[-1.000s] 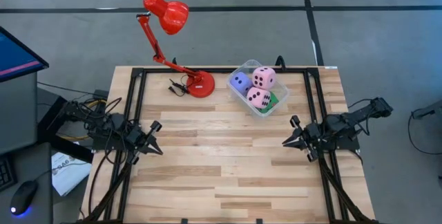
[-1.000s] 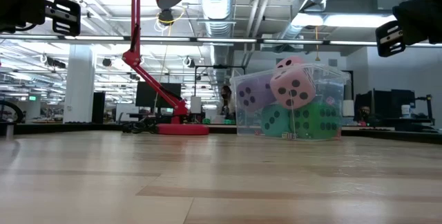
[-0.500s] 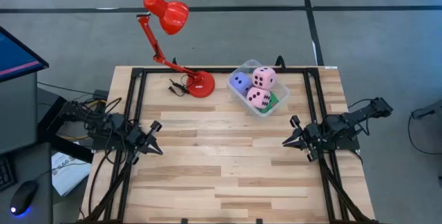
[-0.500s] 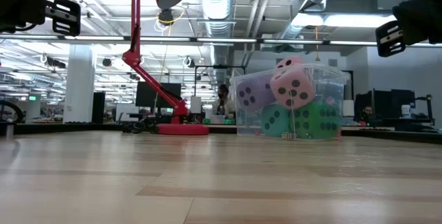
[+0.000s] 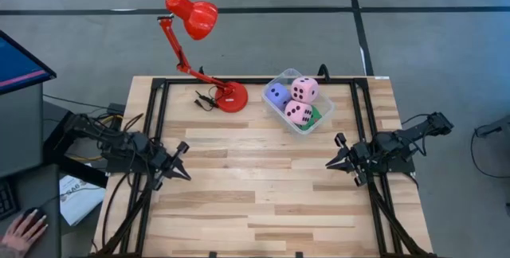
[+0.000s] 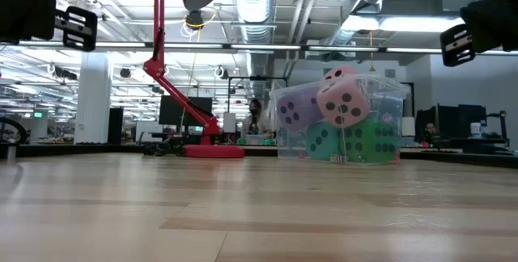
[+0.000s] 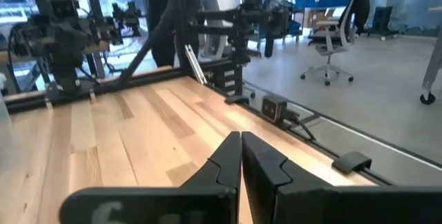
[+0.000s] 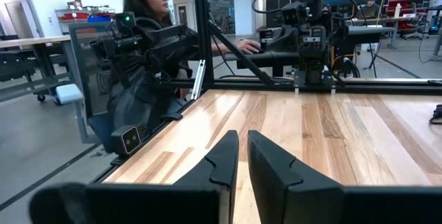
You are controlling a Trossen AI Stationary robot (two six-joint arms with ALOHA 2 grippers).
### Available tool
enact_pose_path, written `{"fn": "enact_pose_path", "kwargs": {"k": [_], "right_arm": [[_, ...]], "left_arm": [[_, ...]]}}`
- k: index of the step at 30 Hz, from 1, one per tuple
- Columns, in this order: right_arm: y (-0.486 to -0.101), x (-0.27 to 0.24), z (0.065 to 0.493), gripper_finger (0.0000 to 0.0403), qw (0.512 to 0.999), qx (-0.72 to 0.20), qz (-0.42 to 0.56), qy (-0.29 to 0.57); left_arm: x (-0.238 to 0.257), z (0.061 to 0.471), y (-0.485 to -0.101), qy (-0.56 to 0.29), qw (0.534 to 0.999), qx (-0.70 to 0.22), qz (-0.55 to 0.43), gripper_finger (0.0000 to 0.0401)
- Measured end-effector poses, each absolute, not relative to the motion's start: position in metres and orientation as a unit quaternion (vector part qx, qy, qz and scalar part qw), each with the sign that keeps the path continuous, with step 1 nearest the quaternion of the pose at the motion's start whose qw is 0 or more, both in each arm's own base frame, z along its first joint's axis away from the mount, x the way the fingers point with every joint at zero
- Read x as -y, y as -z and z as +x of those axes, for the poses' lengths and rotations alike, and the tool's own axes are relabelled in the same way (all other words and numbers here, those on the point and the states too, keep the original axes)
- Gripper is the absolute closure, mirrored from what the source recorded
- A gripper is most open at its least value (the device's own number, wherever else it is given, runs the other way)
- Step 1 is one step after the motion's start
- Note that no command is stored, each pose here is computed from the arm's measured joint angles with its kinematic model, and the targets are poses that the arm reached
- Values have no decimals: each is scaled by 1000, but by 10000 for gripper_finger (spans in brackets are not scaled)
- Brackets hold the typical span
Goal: Pick & Place Dice
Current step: Return to Home Position
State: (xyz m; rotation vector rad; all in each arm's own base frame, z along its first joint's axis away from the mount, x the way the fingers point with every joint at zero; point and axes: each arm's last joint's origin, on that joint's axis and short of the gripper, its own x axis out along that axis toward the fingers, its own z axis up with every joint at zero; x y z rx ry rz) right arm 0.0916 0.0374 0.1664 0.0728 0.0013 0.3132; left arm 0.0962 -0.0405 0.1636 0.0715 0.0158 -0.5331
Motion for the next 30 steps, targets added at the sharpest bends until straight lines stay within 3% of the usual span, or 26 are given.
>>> {"fn": "enact_pose_path", "kwargs": {"k": [30], "right_arm": [[-166,-37,92,372,987,-1,36,-156]], "left_arm": [[42,102,-154,265,962,-61,40,400]]}}
